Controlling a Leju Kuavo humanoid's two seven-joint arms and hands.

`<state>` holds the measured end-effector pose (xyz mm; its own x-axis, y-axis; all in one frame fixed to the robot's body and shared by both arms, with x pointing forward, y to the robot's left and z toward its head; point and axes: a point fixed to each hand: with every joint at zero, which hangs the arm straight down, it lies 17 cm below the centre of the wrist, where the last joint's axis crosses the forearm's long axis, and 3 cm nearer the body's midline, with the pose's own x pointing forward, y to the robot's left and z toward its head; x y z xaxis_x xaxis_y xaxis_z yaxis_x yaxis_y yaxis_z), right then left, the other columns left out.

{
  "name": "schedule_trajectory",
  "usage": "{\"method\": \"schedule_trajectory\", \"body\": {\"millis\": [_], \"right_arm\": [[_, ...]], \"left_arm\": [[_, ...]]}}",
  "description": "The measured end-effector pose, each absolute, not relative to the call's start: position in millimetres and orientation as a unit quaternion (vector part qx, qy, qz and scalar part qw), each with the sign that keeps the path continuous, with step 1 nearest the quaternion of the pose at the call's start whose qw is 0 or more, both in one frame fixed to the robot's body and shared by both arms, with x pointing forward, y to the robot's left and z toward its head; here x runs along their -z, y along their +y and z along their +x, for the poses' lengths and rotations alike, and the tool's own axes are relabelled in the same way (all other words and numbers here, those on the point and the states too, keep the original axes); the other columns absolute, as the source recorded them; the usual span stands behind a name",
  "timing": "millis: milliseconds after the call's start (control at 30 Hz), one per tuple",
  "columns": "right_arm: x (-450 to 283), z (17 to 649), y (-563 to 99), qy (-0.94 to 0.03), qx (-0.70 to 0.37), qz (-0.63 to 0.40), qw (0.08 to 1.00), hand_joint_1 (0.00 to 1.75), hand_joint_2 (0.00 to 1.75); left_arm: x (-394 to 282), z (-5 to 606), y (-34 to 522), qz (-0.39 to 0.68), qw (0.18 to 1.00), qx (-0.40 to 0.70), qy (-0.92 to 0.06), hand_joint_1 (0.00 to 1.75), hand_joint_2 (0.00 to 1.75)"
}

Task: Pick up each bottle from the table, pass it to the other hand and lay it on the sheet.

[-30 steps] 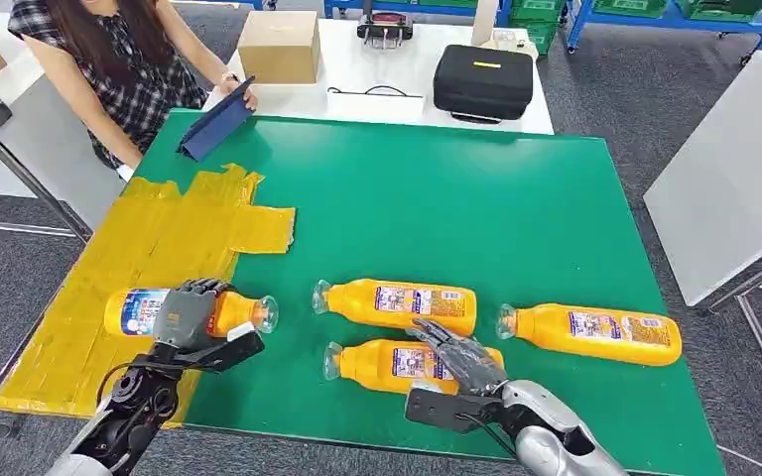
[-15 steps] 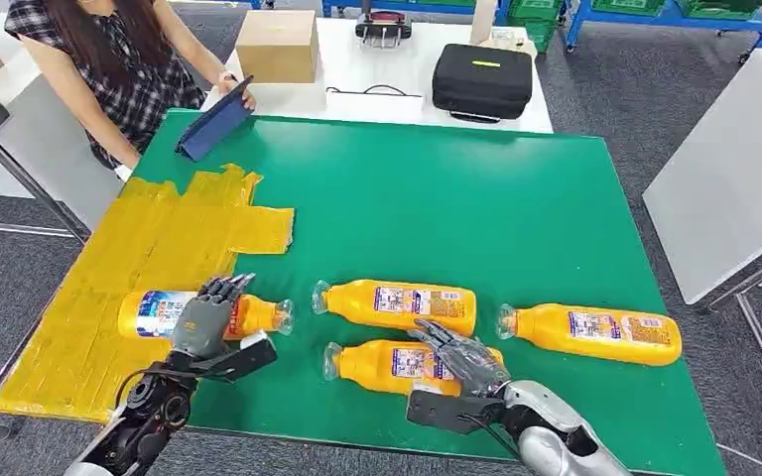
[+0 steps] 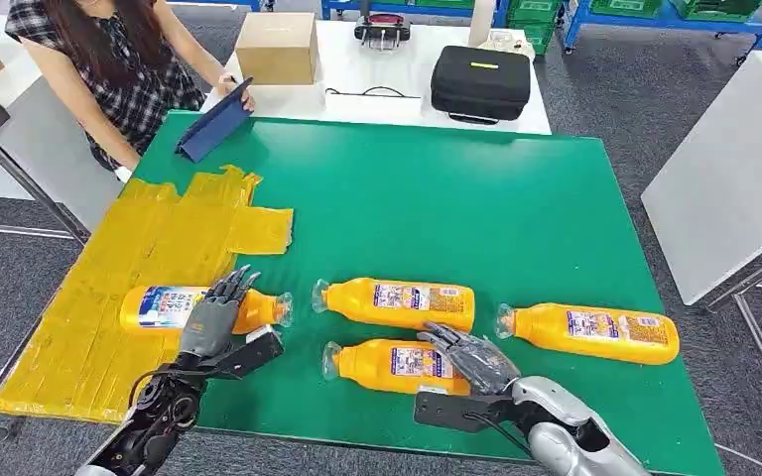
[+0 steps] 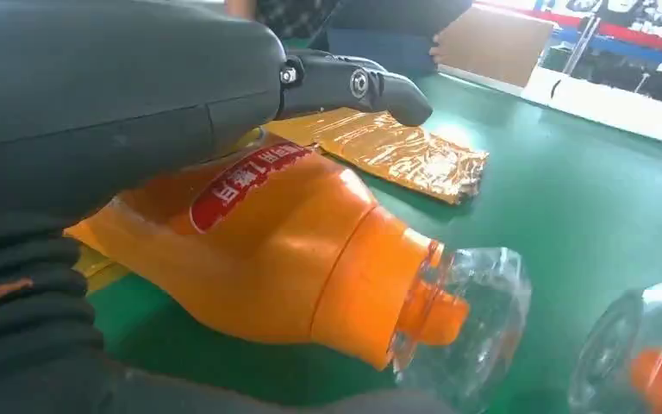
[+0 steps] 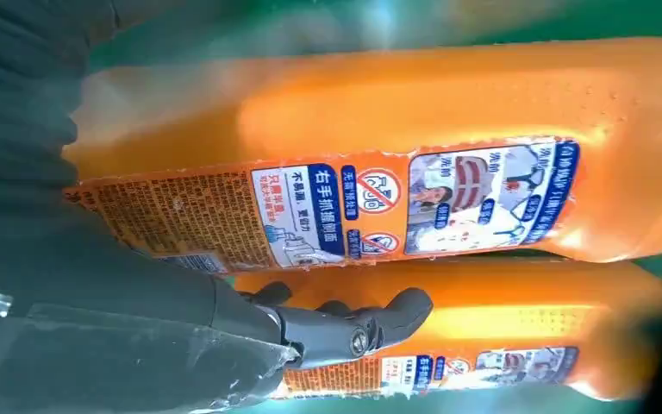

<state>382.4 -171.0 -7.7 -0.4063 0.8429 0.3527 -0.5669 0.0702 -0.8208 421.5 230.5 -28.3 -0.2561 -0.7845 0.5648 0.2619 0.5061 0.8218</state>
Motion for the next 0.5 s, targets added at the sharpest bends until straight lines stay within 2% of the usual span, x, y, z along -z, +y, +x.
{"method": "schedule_trajectory", "body": {"millis": [167, 300, 467, 500], "right_arm": [[12.1, 381.6, -179.0, -0.496, -0.671, -0.144, 0.532, 0.0, 1.75], [17.6, 382.3, -190.5, -0.479, -0.678, -0.167, 0.532, 0.0, 1.75], [31.8, 373.7, -202.7, -0.448, -0.695, -0.181, 0.533, 0.0, 1.75], [33.5, 372.7, -204.9, -0.443, -0.697, -0.183, 0.533, 0.05, 1.75]], "left_arm": [[11.1, 427.0, 238.2, 0.184, 0.59, 0.393, -0.681, 0.0, 0.0], [-26.3, 434.4, 252.0, 0.156, 0.601, 0.28, -0.732, 0.0, 0.0], [-71.0, 440.2, 264.7, 0.156, 0.578, 0.212, -0.773, 0.0, 0.0], [-76.5, 439.5, 265.8, 0.153, 0.574, 0.202, -0.778, 0.0, 0.0]]}}
